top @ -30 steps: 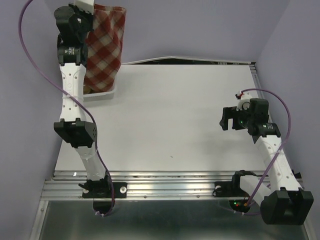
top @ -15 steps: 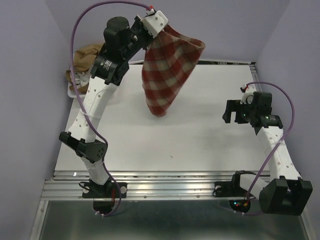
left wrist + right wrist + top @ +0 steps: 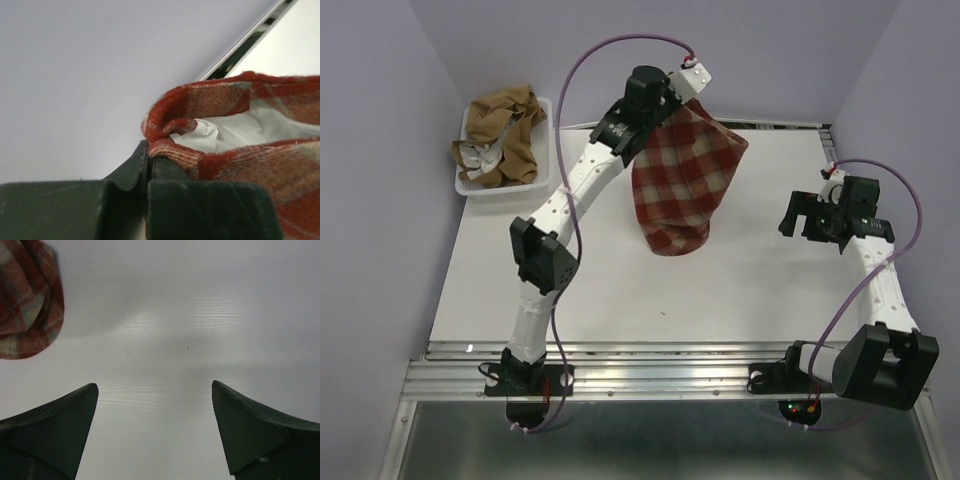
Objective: Fold and stack the skirts
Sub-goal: Move the skirt to the center of the board
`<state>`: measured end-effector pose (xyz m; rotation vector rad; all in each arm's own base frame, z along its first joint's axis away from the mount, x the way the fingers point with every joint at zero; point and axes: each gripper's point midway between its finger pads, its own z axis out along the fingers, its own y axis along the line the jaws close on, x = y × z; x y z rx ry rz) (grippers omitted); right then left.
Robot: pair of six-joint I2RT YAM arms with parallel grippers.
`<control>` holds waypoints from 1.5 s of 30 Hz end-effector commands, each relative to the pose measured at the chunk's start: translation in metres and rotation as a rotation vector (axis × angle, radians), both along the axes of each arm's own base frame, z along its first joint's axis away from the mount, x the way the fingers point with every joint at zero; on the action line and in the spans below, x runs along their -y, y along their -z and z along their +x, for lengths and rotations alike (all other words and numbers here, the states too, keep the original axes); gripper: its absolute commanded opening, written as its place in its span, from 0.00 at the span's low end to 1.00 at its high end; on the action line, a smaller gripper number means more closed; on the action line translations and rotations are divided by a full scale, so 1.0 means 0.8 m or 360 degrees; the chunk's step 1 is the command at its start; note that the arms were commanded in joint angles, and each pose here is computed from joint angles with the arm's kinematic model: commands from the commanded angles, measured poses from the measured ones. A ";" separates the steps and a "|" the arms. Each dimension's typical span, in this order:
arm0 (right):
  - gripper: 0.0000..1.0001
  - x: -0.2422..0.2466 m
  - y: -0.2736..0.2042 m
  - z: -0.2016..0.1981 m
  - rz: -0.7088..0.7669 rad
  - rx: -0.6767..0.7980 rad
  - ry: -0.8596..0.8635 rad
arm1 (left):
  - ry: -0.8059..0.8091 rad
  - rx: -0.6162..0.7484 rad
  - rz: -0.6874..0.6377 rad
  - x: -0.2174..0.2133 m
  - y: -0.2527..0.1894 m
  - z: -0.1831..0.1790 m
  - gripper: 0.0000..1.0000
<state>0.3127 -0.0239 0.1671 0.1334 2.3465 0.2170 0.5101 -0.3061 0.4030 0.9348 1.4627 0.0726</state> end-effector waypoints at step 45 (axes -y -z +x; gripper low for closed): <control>0.98 -0.055 -0.019 -0.002 0.0287 -0.0083 -0.0556 | 0.0926 -0.0940 0.0042 0.068 0.190 -0.340 0.86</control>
